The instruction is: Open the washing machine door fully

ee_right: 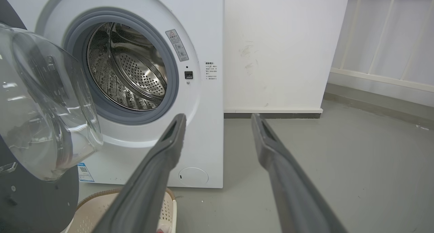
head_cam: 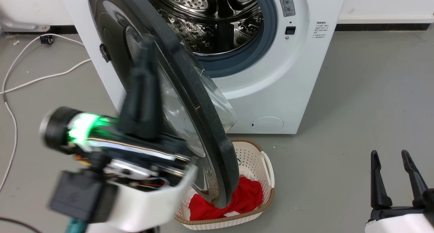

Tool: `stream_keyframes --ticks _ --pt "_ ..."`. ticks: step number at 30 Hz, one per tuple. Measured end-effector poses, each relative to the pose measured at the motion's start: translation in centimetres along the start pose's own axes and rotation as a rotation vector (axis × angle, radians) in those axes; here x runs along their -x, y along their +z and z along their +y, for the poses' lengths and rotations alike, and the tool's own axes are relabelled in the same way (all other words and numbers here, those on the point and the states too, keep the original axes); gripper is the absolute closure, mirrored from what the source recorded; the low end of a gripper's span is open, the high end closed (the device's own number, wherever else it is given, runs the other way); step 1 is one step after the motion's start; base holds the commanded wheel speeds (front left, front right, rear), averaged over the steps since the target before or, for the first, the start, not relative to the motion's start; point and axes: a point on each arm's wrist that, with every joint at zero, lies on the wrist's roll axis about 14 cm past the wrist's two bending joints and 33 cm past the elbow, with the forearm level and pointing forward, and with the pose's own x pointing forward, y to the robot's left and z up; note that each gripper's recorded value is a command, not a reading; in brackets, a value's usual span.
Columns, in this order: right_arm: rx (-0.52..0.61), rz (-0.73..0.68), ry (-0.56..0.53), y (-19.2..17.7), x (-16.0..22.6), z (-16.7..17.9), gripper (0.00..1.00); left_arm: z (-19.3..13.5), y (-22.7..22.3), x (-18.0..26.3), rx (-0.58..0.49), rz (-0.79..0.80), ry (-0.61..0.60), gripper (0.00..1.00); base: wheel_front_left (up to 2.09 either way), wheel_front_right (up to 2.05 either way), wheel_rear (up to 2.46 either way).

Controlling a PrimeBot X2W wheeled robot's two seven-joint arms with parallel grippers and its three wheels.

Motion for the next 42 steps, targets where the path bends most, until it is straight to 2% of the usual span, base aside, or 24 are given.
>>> stream_keyframes --ticks 5,10,18,22,28,42 --pt "-0.001 0.002 -0.001 0.0 0.1 0.0 0.0 -4.9 -1.2 0.7 0.129 0.068 -0.147 1.0 0.0 0.0 0.0" --pt "-0.004 0.007 -0.001 -0.2 0.2 0.0 0.0 -9.2 -3.2 2.6 0.241 0.203 -0.262 1.0 0.0 0.0 0.0" --pt "-0.014 0.009 0.001 -0.2 0.4 0.1 0.0 -13.9 -8.6 9.9 0.357 0.592 -0.377 1.0 0.0 0.0 0.0" --pt "-0.021 0.014 0.0 -0.3 0.6 0.1 0.0 -14.6 -10.8 13.6 0.391 0.738 -0.366 1.0 0.0 0.0 0.0" --pt "-0.027 0.023 0.001 -0.6 0.5 0.2 0.0 -14.4 -13.0 15.9 0.363 0.816 -0.342 1.0 0.0 0.0 0.0" --pt "-0.048 0.06 -0.014 -1.8 1.0 -0.1 0.0 -13.7 -16.7 14.2 0.326 0.789 -0.295 1.0 0.0 0.0 0.0"
